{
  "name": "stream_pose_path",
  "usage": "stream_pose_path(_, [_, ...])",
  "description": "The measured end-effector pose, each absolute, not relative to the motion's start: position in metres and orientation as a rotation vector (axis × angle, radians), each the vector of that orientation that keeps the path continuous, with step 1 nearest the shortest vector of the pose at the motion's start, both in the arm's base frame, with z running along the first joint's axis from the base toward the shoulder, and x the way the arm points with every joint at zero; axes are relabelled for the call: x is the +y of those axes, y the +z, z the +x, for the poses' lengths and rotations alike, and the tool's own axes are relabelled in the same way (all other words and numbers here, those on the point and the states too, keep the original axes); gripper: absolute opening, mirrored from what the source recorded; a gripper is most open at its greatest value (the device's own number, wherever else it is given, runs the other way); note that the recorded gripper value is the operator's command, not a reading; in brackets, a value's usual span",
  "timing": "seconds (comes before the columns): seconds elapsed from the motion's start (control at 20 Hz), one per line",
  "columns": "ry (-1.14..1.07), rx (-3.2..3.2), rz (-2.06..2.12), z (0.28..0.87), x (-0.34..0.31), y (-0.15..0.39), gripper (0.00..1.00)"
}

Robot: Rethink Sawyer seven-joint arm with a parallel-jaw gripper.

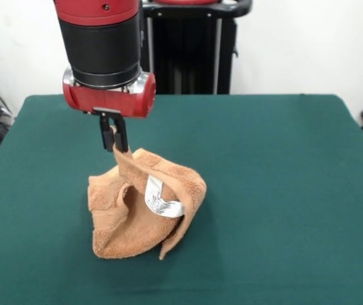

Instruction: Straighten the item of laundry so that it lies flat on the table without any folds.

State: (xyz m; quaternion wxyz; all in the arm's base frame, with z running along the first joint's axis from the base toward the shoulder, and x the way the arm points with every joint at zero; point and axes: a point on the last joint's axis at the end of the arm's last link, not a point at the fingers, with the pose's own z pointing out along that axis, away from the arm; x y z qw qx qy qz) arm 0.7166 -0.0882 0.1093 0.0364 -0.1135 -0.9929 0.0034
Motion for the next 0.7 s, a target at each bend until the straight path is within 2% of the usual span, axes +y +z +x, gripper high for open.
stream_pose_path(0.7, [0.015,-3.032,-0.293,0.748,-0.101,0.138,0.0])
